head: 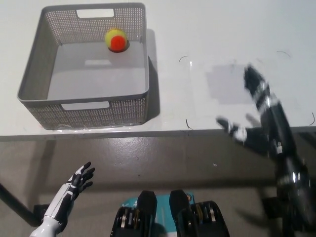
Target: Use the right hand to pick up a tennis ball and put it into a container on the left side
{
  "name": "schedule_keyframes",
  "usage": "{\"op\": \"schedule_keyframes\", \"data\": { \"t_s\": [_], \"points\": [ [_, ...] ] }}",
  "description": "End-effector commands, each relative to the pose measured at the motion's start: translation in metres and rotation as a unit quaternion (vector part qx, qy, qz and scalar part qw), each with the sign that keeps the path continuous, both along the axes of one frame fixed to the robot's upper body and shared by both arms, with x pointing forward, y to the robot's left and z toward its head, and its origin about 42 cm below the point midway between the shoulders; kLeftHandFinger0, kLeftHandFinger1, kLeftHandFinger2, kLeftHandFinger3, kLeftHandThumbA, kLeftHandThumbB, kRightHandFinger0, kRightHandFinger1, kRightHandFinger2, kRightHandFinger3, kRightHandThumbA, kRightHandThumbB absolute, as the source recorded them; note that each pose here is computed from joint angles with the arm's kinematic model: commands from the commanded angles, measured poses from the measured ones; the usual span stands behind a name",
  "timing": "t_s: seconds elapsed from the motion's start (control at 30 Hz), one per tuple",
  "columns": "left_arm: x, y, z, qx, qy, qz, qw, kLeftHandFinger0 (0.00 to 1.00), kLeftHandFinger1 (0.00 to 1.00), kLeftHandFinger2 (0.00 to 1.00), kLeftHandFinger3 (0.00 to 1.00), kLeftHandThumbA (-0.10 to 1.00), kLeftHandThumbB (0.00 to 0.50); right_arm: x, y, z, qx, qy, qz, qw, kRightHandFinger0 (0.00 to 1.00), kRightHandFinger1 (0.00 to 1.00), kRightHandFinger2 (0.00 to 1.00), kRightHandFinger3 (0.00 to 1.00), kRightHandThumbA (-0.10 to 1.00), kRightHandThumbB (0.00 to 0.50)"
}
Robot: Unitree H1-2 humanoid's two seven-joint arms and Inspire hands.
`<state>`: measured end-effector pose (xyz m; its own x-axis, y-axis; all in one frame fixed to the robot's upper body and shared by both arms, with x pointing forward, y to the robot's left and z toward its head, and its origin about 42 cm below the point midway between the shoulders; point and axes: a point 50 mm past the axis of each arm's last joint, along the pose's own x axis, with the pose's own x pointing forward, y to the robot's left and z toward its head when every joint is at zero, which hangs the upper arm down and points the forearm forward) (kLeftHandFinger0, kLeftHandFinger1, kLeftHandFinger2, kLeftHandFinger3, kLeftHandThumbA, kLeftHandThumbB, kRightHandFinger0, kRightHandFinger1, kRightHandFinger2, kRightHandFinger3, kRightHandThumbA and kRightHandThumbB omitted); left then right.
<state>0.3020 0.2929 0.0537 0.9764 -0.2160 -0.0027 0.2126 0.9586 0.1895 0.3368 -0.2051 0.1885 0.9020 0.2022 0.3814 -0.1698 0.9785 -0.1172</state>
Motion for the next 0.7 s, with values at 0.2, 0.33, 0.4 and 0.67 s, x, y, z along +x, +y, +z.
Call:
{"op": "schedule_keyframes", "data": {
  "t_s": [0.2, 0.33, 0.4, 0.67],
  "points": [
    [0.005, -0.005, 0.010, -0.024, -0.038, 0.014, 0.999, 1.00, 1.00, 1.00, 1.00, 1.00, 0.295, -0.012, 0.004, -0.053, 0.081, 0.027, 0.035, 0.996, 1.00, 1.00, 1.00, 1.00, 1.00, 0.242],
    [0.002, -0.005, 0.008, -0.027, -0.037, 0.018, 0.999, 1.00, 1.00, 1.00, 1.00, 1.00, 0.307, -0.028, 0.002, -0.084, 0.093, 0.075, 0.021, 0.993, 1.00, 1.00, 1.00, 1.00, 1.00, 0.211],
    [0.001, -0.004, 0.008, -0.028, -0.036, 0.017, 0.999, 1.00, 1.00, 1.00, 1.00, 1.00, 0.299, -0.033, 0.001, -0.096, 0.104, 0.091, 0.012, 0.990, 1.00, 1.00, 1.00, 1.00, 1.00, 0.203],
    [-0.006, -0.008, 0.000, -0.027, -0.028, 0.020, 0.999, 1.00, 1.00, 1.00, 1.00, 1.00, 0.276, -0.050, -0.013, -0.132, 0.118, 0.139, -0.011, 0.983, 1.00, 1.00, 1.00, 1.00, 1.00, 0.226]
  ]
}}
